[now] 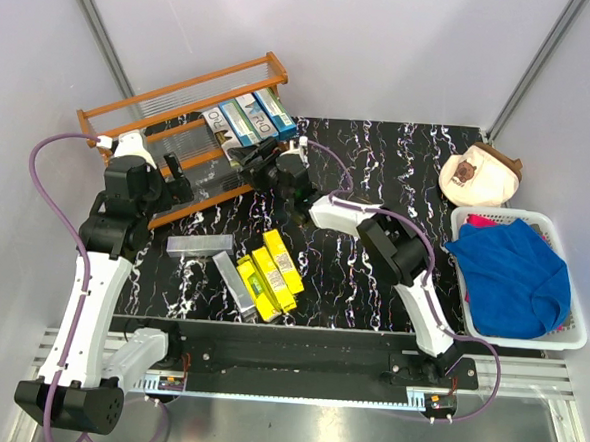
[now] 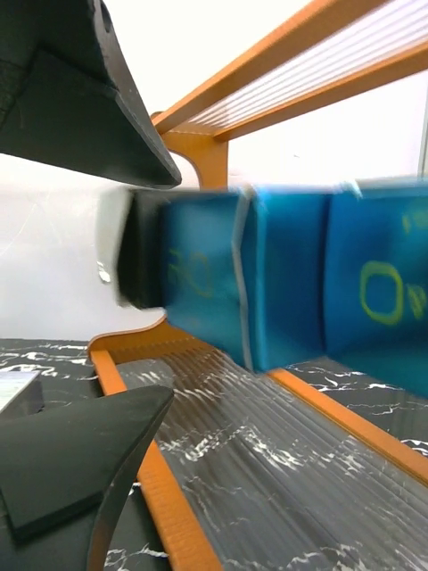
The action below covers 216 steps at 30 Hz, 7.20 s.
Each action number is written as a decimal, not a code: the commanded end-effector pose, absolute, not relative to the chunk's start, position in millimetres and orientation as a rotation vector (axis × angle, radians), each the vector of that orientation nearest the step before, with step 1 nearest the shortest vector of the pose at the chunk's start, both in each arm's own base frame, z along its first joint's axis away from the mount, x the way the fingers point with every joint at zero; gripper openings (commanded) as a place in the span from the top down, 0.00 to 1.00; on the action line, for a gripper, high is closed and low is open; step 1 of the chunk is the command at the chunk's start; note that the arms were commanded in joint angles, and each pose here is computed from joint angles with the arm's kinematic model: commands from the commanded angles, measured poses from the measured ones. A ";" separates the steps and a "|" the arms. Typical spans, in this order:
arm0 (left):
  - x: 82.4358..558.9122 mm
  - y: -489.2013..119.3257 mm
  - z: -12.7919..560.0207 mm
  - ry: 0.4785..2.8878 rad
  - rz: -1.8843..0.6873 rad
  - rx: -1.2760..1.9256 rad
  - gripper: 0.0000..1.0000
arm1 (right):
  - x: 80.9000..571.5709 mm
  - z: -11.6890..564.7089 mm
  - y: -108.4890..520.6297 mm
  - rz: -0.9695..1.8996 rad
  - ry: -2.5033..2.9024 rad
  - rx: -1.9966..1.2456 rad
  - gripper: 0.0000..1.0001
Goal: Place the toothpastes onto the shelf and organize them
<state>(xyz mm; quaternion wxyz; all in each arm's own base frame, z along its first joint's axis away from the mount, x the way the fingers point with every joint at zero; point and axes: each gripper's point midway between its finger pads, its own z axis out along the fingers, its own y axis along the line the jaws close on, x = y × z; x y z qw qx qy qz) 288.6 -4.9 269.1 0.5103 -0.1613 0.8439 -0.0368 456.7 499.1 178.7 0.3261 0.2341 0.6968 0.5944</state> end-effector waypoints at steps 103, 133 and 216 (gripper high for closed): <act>361.6 -185.9 263.3 2.155 -0.567 0.000 0.01 | 369.6 114.9 200.8 0.517 2.486 -0.253 0.63; 300.6 -242.8 350.8 1.653 -1.358 0.346 0.01 | 307.3 349.9 338.3 1.871 1.663 -0.644 0.63; 334.9 -64.4 387.8 1.274 -1.533 -0.245 0.73 | 275.5 378.9 445.5 1.967 1.675 -0.347 0.21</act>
